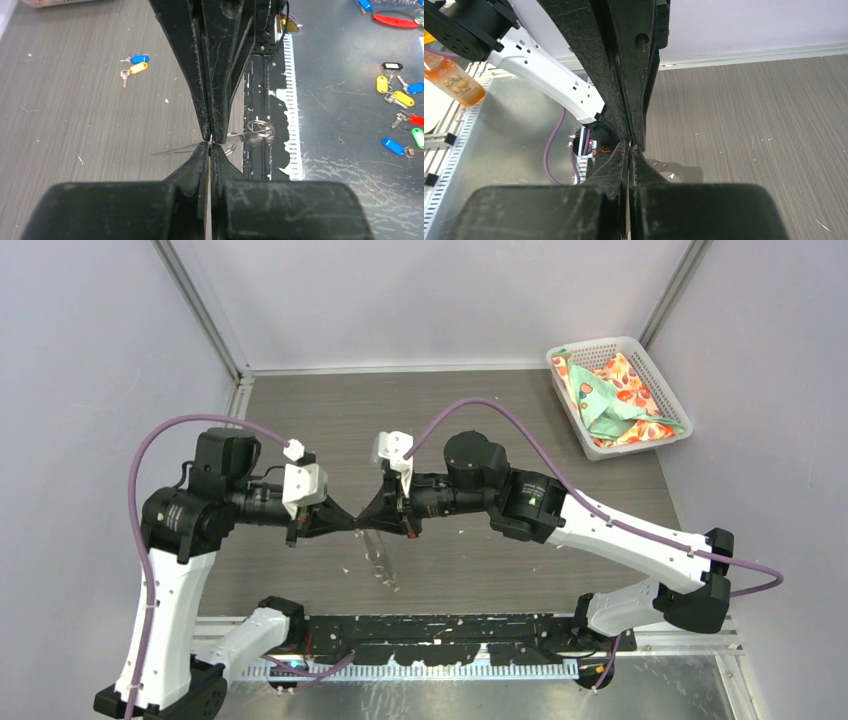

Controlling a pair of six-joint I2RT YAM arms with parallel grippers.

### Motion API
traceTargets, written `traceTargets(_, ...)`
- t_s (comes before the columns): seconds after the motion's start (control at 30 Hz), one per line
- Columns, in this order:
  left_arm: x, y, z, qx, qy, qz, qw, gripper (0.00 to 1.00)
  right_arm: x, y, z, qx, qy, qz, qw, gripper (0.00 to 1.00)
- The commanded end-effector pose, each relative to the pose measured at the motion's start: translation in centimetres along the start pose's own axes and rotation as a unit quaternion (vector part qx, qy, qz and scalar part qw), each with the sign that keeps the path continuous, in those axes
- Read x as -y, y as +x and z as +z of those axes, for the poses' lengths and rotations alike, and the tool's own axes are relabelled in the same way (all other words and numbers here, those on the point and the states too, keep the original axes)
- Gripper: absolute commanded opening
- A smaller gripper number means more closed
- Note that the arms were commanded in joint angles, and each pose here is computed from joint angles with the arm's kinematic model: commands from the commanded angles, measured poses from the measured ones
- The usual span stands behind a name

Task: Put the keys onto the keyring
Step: Adjust the keyring.

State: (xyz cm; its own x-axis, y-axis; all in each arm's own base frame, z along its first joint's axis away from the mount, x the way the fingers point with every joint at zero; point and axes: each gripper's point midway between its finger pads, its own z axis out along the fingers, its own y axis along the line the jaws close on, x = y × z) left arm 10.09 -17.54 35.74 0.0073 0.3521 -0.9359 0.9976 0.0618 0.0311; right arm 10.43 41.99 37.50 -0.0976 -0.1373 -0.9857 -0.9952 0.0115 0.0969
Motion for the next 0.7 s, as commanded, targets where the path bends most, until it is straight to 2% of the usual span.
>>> traceTargets(0.0,-0.2,-0.5,-0.1,0.019,-0.021,0.044,0.999,0.00,-1.8,-5.3,-1.4,0.070,-0.026,-0.022,0.997,0.03)
traceTargets(0.07,-0.2,-0.6,-0.1,0.024,-0.025,0.052,0.998,0.00,-2.0,-5.4,-1.7,0.071,-0.027,-0.020,0.997,0.06)
traceTargets(0.23,0.1,-0.8,0.0,0.030,-0.017,0.048,0.998,0.00,-2.9,-5.7,-2.9,0.072,-0.038,-0.018,0.997,0.27)
traceTargets(0.4,0.7,-1.4,0.0,0.044,-0.002,0.050,0.998,0.00,-3.9,-6.3,-4.9,0.084,-0.042,-0.024,0.995,0.41)
traceTargets(0.53,2.2,-2.6,-0.2,0.076,0.027,0.090,0.993,0.00,-3.7,-6.0,-6.3,0.093,-0.020,-0.036,0.995,0.47)
traceTargets(0.67,3.1,-3.9,-0.5,0.114,0.033,0.158,0.980,0.00,-3.1,-5.0,-6.4,0.085,-0.006,-0.041,0.996,0.47)
